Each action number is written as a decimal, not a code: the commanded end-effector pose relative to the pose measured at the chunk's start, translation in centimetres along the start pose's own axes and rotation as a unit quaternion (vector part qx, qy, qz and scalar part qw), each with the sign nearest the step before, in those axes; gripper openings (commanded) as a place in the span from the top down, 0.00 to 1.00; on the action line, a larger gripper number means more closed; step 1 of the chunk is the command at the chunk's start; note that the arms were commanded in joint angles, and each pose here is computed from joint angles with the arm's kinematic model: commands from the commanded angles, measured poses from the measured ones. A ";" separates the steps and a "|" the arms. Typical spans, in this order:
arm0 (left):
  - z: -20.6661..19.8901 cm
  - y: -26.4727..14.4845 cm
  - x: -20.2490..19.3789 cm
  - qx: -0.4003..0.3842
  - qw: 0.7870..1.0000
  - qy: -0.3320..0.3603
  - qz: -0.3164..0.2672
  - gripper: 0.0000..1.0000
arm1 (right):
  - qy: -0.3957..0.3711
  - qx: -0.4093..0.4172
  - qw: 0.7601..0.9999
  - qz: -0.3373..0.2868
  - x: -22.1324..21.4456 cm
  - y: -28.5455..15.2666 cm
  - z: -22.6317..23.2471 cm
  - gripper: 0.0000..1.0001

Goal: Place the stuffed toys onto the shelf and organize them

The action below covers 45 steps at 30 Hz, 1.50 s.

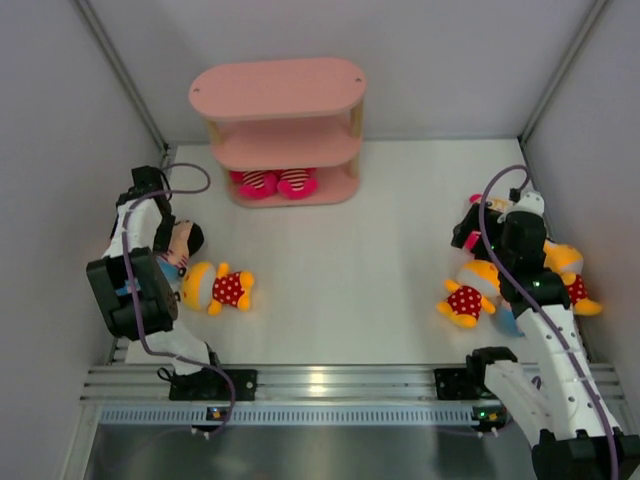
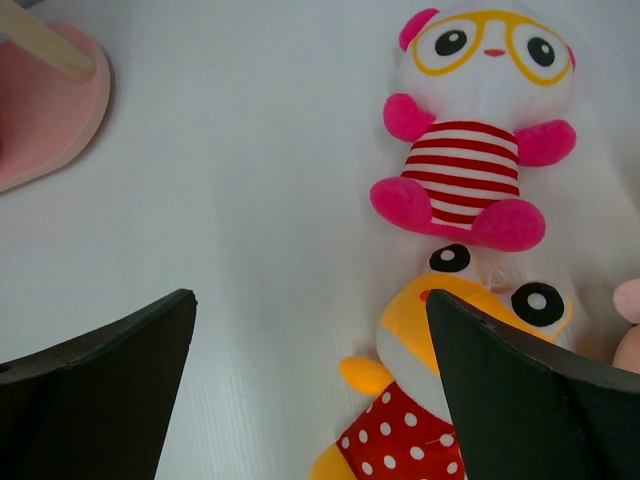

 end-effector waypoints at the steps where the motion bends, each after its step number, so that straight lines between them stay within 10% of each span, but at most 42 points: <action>1: 0.7 3.3 0.6 0.011 0.999 -0.024 0.034 0.18 | -0.001 0.012 0.999 -0.050 2.7 -1.5 0.5 0.01; 12: -0.2 10.6 -3.6 -0.090 0.986 -0.044 0.133 0.19 | 0.011 0.015 0.997 -0.072 3.2 -1.3 0.6 0.01; 15: -1.0 12.0 -4.6 -0.106 0.981 -0.047 0.158 0.45 | 0.012 0.022 0.997 -0.069 3.2 -1.1 0.8 0.00; 18: -0.8 12.0 -4.7 -0.110 0.979 -0.068 0.155 1.00 | 0.011 0.022 0.997 -0.068 3.3 -1.3 0.8 0.01; 29: 4.4 -0.7 0.3 -0.192 0.964 -0.170 -0.073 1.00 | -0.029 0.173 0.973 -0.148 5.1 -3.1 3.5 0.08; 37: 1.9 -13.9 2.1 -0.421 0.865 -0.129 -0.243 1.00 | -0.147 0.304 0.913 -0.229 7.7 -4.3 12.2 0.16; 45: -2.9 -21.0 0.9 -0.565 0.776 -0.071 -0.273 1.00 | -0.273 0.506 0.759 -0.305 5.2 -6.9 28.1 0.07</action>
Point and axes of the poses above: each gripper's point midway between its finger pads, its own y axis out along the fingers, its own z axis along the line the jaws close on, x = y × z, the point moved 8 cm from there along -y, back along the fingers, and after that the axes turned 10 degrees about -y, right-handed, at the moved point
